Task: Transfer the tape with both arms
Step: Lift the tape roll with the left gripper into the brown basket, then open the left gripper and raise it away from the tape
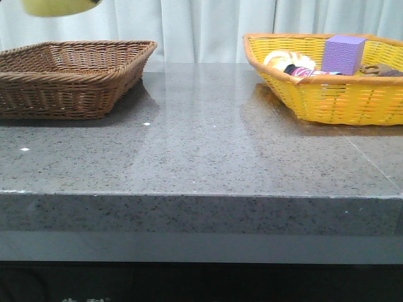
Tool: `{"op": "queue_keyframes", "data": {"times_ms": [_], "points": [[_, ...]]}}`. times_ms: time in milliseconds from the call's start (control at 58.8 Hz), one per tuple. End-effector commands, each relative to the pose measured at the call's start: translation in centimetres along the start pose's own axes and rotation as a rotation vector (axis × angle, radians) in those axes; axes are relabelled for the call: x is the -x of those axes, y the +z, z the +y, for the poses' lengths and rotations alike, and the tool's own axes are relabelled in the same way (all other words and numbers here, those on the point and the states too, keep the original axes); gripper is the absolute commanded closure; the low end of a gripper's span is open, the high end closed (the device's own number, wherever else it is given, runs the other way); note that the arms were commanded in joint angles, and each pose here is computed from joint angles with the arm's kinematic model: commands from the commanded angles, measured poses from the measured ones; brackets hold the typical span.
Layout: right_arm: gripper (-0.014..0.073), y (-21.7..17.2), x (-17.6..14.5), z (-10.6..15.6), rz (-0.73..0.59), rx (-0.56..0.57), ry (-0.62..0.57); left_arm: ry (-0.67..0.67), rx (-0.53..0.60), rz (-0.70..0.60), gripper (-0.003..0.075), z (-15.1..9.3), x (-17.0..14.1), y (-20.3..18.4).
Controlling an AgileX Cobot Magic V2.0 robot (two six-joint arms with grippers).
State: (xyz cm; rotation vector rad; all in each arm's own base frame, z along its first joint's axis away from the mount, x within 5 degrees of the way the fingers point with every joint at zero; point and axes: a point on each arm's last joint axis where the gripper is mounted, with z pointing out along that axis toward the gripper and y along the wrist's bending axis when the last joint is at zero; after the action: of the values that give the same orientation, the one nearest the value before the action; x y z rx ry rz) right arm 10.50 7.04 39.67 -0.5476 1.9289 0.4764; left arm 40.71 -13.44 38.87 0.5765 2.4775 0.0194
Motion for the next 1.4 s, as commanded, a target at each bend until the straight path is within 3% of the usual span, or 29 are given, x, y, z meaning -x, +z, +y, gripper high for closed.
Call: {"op": "queue_keyframes", "data": {"times_ms": [0,323,408,545,630,817,1072,1378], "points": [[0.0151,-0.5,1.2,0.0,-0.090,-0.005,-0.003,-0.044,0.001,-0.035,0.0551,1.3,-0.1,-1.8],[0.0151,-0.5,1.2,0.0,-0.090,-0.005,-0.003,-0.051,-0.013,0.115,0.0542,1.5,-0.8,6.0],[0.0151,-0.5,1.2,0.0,-0.090,-0.005,-0.003,-0.051,-0.019,0.139,0.0476,1.4,-1.0,7.1],[0.0151,-0.5,1.2,0.0,-0.090,-0.005,-0.003,-0.057,-0.035,0.140,0.0285,1.3,-1.0,7.2],[0.0151,-0.5,1.2,0.0,-0.090,-0.005,-0.003,-0.058,-0.035,0.130,0.0242,1.3,-0.8,6.9],[0.0151,-0.5,1.2,0.0,-0.090,-0.005,-0.003,-0.067,-0.041,0.049,0.0248,1.4,0.0,3.7],[0.0151,-0.5,1.2,0.0,-0.090,-0.005,-0.003,-0.112,-0.063,-0.130,0.0248,1.5,0.3,-5.2],[0.0151,-0.5,1.2,0.0,-0.090,-0.005,-0.003,-0.124,-0.117,-0.259,0.0248,0.2,-3.9,-14.5]]}}
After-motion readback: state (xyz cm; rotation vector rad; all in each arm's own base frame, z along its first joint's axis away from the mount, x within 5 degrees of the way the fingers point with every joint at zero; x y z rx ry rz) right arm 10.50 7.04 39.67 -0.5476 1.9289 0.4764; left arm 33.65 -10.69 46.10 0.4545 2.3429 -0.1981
